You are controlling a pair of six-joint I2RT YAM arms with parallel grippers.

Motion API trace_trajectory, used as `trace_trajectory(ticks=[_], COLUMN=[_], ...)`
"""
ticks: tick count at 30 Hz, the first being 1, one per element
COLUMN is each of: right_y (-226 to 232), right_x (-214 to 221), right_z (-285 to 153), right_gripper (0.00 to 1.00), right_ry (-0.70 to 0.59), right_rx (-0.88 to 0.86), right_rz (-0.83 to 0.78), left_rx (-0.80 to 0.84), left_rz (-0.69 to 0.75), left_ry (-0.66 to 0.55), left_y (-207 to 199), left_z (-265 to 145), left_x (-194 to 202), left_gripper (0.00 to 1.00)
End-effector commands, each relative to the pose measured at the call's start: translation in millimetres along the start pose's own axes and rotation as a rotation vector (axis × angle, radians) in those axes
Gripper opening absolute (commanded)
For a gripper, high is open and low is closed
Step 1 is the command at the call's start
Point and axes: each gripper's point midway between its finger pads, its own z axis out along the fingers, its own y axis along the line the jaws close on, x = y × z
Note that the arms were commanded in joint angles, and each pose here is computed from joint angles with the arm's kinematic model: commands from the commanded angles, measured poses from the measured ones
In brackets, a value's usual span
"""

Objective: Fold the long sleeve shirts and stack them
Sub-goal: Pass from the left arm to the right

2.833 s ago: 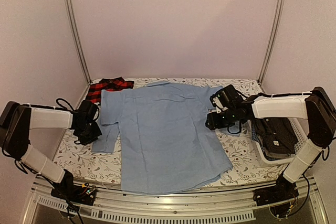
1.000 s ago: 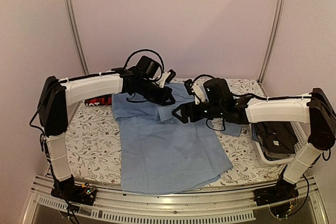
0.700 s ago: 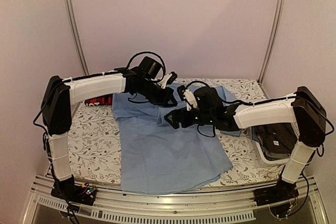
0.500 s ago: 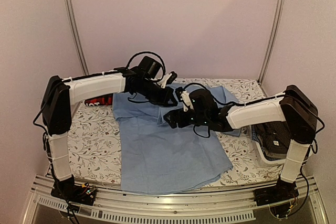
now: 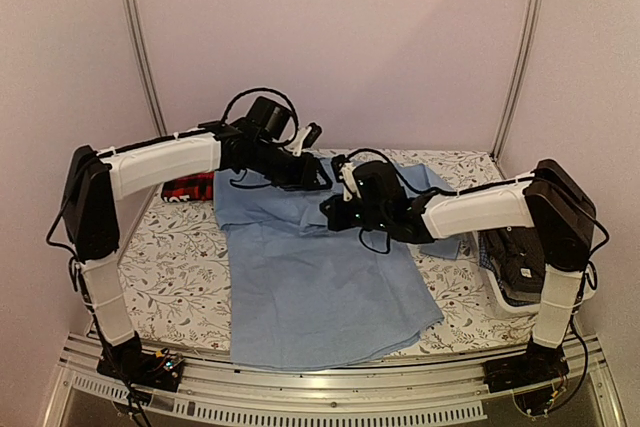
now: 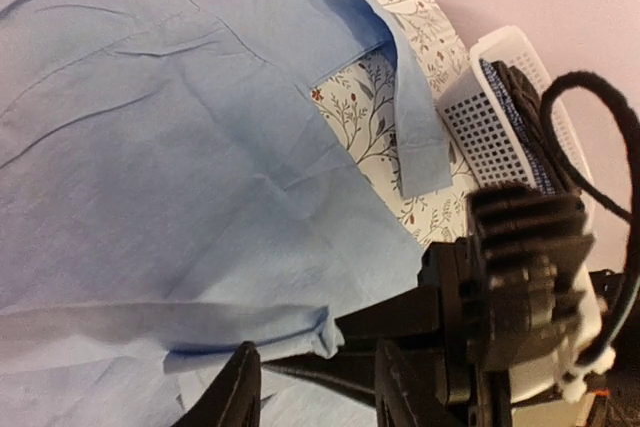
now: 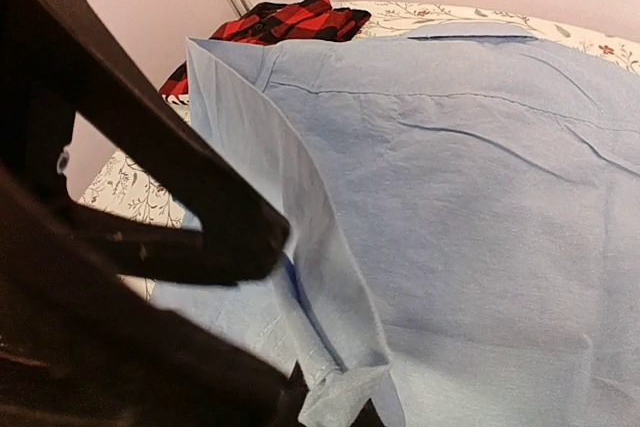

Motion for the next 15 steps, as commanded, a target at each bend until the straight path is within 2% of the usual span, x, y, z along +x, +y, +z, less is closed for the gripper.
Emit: trace_trajectory(ticks=[1, 4, 11, 15], right_y=[-27.4, -61.0, -140.9, -147.3], right_x=[-18.7, -15.9, 14.8, 32.4], right_z=[-3.7, -6.6, -14.6, -9.7], right_gripper=[0.00, 0.00, 0.00, 0.00], right_ry=[-0.003, 0.043, 0.175, 0.240], right_rx=[0.104, 0.191, 0.356, 0.355], right_rz=[0.018, 0.042, 0.133, 0.142], left_rx=[-0.084, -0.178, -0.373, -0.431], left_rz=[-0.032, -0.090, -0.314, -0.377], left_ry=[-0.137, -0.193, -0.209, -0.165], left_y=[8.0, 31.2, 128.1, 168.0], left_z=[-45.4, -70.5, -105.9, -98.9], left_x=[-24.6, -22.6, 26.3, 55.4], left_gripper=[0.44, 0.50, 0.50, 0.50])
